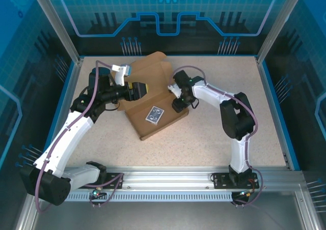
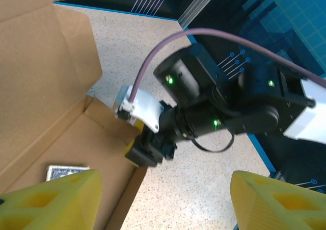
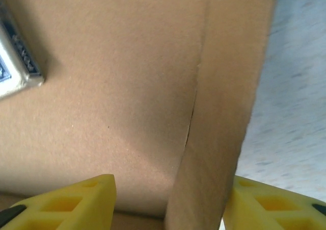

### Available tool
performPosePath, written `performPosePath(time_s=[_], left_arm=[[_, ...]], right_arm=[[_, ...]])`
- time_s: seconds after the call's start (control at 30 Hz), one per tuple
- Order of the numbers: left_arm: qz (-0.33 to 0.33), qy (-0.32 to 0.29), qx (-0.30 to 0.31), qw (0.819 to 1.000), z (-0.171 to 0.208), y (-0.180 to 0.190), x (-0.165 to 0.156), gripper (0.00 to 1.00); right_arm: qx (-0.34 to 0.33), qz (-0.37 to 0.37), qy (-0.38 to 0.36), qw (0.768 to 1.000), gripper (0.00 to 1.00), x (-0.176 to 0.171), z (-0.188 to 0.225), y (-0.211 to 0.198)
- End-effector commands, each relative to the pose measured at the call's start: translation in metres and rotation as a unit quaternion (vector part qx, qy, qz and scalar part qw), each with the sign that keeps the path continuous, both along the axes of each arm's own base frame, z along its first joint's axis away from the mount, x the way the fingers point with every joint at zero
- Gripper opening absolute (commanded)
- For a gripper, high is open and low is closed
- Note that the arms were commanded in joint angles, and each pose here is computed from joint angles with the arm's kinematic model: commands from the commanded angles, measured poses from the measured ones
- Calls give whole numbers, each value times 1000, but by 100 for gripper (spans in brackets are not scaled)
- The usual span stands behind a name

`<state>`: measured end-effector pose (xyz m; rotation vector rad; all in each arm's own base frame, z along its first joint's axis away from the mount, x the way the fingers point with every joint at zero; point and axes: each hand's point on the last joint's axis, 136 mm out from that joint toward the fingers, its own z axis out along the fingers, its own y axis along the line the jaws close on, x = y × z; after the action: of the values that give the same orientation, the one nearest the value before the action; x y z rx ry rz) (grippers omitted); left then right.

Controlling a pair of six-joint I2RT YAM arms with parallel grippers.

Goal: Fold the paper box

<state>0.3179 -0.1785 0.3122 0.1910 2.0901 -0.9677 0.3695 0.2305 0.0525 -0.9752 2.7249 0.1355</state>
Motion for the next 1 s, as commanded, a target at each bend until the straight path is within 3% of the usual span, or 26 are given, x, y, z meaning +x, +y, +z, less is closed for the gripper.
performPosePath(time_s=[0.0,0.4,0.7,0.97], left_arm=[[1,-8,3,1000,2,3,-3,69],[-2,-7,3,1000,1,2,-3,69],[-2,-7,3,1000,2,2,-4,69],[-2,-9,2,1000,3,2,-4,69]], right_arm=[[40,-21,-9,999,54,-7,12,14],[23,-125,-25,992,36,32,3,4],[0,-174,-28,984,25,33,-3,-14],[-14,-202,-33,979,24,22,2,-56]])
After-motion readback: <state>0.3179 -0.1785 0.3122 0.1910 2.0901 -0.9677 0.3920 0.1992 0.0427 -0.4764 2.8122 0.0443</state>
